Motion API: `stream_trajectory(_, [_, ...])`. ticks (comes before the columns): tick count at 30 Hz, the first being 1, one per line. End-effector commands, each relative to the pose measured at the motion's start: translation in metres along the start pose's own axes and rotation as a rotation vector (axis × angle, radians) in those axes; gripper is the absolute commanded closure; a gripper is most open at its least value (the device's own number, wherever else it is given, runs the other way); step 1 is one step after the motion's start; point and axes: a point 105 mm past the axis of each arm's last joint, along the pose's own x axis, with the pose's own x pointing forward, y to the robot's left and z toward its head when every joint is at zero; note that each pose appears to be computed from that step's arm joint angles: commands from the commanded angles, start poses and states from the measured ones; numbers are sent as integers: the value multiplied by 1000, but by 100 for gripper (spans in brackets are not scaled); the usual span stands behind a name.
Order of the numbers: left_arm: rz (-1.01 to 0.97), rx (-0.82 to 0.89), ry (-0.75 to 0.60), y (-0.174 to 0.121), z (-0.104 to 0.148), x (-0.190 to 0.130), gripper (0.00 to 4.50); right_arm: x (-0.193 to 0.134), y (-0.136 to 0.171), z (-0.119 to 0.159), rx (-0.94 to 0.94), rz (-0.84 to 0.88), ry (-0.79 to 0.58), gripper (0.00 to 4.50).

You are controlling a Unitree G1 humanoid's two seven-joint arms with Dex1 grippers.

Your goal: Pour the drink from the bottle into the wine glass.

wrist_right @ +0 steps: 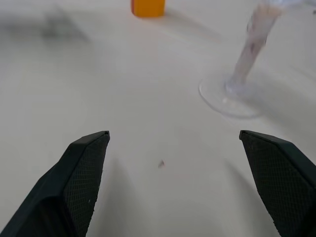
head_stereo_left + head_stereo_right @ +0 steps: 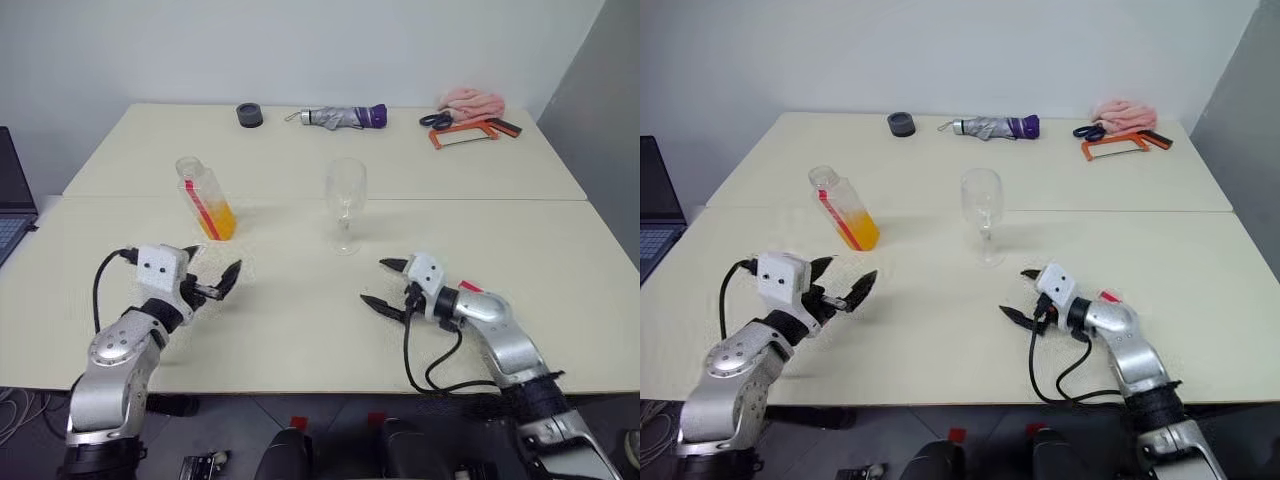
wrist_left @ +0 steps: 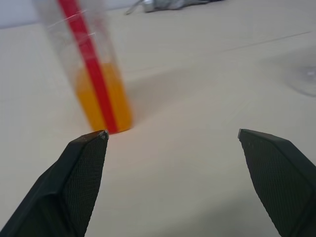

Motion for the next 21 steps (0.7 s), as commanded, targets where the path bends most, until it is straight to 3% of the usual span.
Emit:
stream_trajectory(1, [81, 18, -100, 16, 20, 2, 0, -6, 7, 42, -19, 23, -111, 1])
stream_trajectory(5, [110, -29, -144, 26, 29, 11, 0, -5, 20, 62, -11, 75, -132, 1])
stream_trajectory(21, [59, -3, -134, 36, 44, 48, 0, 0, 32, 72, -38, 125, -103, 1])
